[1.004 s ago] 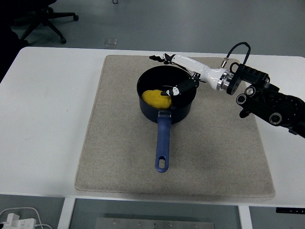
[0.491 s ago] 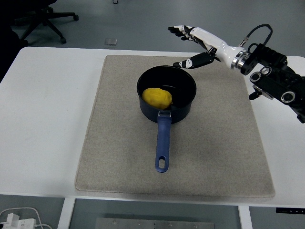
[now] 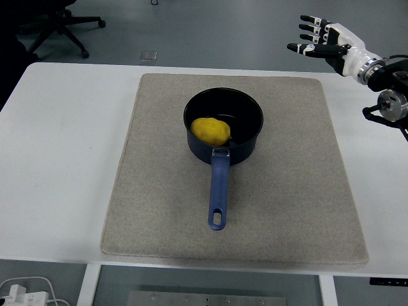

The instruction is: Put the potato in the blue pot

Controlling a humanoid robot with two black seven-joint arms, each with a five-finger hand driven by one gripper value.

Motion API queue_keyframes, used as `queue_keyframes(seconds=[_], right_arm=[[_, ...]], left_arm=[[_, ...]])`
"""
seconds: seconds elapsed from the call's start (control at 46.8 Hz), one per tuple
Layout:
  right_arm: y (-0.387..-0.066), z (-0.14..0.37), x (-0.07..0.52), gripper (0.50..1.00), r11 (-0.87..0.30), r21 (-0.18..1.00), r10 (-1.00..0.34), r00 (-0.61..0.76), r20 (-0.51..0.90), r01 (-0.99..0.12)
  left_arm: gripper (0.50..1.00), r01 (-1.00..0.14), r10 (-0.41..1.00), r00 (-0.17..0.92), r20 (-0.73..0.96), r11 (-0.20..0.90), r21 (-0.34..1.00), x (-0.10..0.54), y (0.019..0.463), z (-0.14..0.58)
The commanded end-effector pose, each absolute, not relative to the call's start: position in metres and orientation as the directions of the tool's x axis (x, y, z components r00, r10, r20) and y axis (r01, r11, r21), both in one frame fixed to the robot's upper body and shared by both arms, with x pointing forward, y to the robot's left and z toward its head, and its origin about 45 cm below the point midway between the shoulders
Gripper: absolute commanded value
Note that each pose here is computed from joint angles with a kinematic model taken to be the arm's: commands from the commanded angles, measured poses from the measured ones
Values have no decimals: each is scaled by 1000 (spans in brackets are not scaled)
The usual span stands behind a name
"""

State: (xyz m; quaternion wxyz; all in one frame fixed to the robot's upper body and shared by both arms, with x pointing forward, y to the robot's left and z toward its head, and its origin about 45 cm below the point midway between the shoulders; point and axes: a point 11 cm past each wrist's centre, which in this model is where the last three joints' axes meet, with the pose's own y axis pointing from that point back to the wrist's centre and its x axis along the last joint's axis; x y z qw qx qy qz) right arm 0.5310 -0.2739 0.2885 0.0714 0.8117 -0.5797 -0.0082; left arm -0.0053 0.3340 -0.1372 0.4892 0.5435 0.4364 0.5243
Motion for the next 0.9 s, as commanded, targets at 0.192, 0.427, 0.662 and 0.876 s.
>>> queue_keyframes(seconds=[0.192, 0.427, 0.662, 0.876], right_arm=[[-303, 261, 520, 928, -269, 183, -963, 265, -46, -946], [-317, 242, 509, 928, -247, 183, -965, 224, -138, -952], [-318, 234, 505, 928, -241, 161, -955, 204, -216, -957], [-309, 223, 501, 928, -254, 174, -949, 211, -233, -951]], left_arm=[[996, -38, 987, 68, 144, -142, 989, -5, 334, -137], [996, -39, 987, 66, 144, -142, 989, -5, 334, -137], [996, -38, 988, 68, 141, -139, 990, -5, 333, -137], [996, -39, 987, 66, 144, -142, 989, -5, 334, -137]])
